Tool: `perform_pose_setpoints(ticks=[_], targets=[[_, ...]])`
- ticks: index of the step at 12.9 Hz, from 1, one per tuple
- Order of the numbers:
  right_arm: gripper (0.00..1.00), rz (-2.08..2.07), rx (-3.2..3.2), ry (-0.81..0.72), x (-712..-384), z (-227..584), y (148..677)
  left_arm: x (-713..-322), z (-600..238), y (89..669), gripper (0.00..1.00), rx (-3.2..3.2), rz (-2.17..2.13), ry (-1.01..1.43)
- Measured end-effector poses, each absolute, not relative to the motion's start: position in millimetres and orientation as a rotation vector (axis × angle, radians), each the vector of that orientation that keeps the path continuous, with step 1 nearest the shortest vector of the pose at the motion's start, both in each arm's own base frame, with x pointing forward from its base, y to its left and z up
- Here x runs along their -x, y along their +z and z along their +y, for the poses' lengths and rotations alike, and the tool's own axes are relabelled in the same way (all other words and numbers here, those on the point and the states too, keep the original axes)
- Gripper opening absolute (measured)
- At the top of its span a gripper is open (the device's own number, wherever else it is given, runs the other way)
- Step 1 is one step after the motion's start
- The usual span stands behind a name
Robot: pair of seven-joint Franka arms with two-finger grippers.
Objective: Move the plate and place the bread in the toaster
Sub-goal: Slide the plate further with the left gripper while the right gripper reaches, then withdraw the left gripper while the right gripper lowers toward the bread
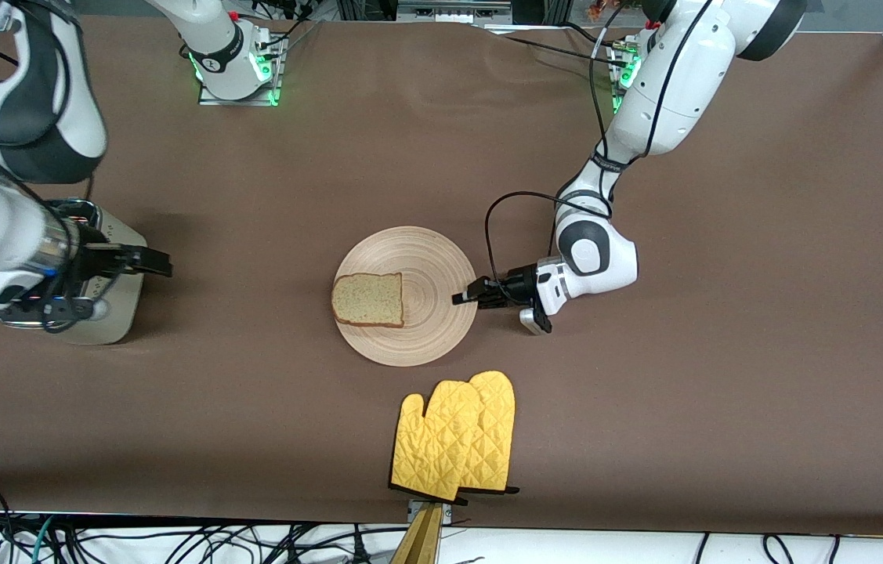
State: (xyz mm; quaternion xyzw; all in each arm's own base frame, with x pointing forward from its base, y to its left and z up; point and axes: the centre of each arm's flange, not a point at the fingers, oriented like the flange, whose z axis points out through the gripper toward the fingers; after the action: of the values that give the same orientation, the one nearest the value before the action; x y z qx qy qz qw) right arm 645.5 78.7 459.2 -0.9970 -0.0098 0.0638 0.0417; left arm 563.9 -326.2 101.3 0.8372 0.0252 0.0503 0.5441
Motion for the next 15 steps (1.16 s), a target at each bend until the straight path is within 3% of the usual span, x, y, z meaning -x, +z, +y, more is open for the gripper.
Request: perform_pose_setpoints(ticks=[2, 3, 5, 6, 11, 15], targets=[[1.00, -0.011, 2.999, 0.188, -653, 107, 432, -566, -327, 109, 0.19, -1.984, 0.054, 0.121], [1.00, 0.005, 2.990, 0.175, -657, 119, 419, -566, -328, 113, 0.29, -1.982, 0.058, 0.119], [1.00, 0.032, 2.994, 0.133, -663, 147, 397, -565, -327, 117, 0.33, -1.983, 0.064, 0.115], [1.00, 0.033, 2.998, 0.108, -665, 165, 386, -564, -325, 117, 0.40, -1.987, 0.068, 0.113], [1.00, 0.000, 2.998, 0.021, -670, 222, 326, -568, -273, 132, 0.96, -2.034, 0.098, 0.140], [1.00, -0.061, 3.002, 0.017, -662, 258, 293, -580, -155, 180, 1.00, -2.124, 0.131, 0.184]])
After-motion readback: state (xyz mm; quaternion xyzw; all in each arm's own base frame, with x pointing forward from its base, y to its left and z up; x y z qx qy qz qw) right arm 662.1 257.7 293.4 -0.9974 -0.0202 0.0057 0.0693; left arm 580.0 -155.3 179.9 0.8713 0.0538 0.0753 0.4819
